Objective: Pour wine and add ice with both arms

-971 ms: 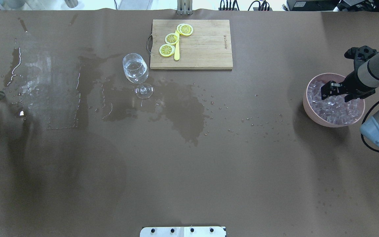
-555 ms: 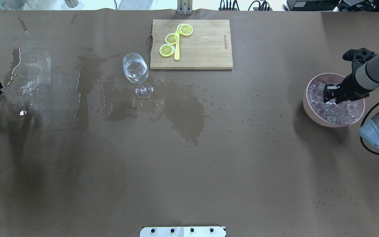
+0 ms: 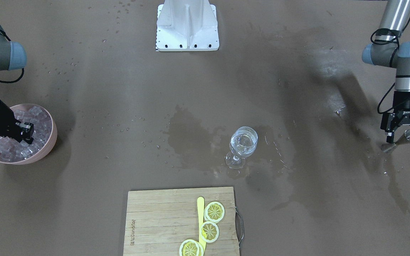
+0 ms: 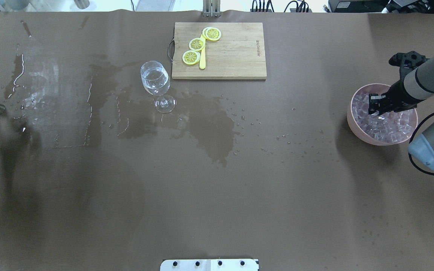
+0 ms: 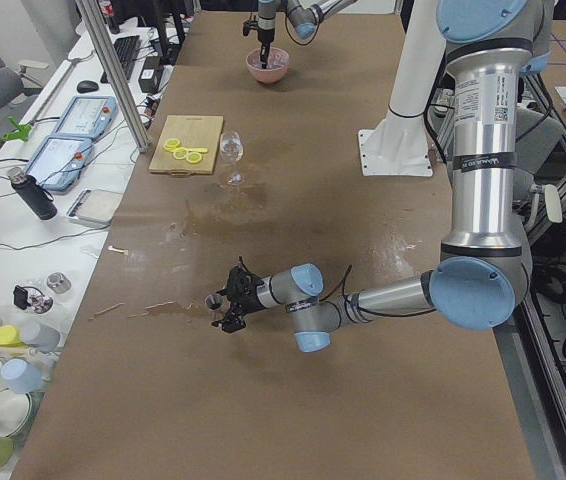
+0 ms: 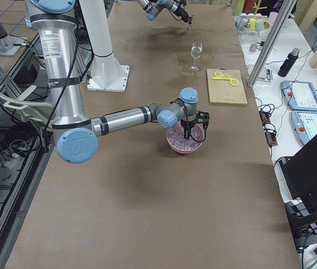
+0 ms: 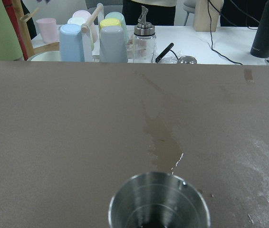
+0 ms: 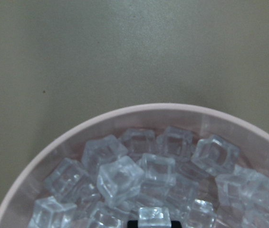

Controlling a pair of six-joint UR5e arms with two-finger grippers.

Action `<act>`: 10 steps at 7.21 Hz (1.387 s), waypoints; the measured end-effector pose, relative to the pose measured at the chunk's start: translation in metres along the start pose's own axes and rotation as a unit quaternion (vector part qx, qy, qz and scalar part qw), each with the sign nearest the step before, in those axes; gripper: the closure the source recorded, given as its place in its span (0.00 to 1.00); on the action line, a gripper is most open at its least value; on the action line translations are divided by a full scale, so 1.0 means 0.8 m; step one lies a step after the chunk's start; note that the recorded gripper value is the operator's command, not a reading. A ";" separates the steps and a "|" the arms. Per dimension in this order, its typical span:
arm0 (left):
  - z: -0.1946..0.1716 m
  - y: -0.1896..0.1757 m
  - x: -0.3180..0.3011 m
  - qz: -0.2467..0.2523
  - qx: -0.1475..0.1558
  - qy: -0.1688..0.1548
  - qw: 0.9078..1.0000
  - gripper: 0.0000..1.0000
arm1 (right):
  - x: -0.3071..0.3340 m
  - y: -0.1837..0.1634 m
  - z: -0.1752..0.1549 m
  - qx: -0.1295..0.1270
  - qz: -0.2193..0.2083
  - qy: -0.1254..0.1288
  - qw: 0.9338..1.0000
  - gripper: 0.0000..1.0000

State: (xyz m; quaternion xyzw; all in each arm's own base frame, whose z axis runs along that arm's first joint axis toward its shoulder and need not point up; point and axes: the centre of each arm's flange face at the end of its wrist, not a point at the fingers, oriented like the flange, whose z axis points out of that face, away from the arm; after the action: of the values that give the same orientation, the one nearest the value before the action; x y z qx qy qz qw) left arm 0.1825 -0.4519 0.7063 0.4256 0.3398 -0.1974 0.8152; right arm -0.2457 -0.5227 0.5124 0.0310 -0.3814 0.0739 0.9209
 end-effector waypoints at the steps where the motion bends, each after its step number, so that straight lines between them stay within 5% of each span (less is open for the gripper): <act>1: 0.000 0.006 0.004 -0.002 0.006 -0.002 1.000 0.07 | -0.004 -0.003 -0.009 0.003 0.000 -0.004 1.000 0.98; 10: 0.017 0.015 0.025 -0.004 0.017 -0.003 1.000 0.15 | -0.088 -0.061 -0.168 0.026 -0.003 0.004 1.000 1.00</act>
State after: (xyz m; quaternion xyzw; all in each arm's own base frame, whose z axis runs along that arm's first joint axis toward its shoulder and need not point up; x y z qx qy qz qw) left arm 0.2092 -0.4566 0.7040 0.4375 0.3358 -0.2082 0.8078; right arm -0.1932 -0.5633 0.3678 0.0562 -0.3758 0.0813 0.9214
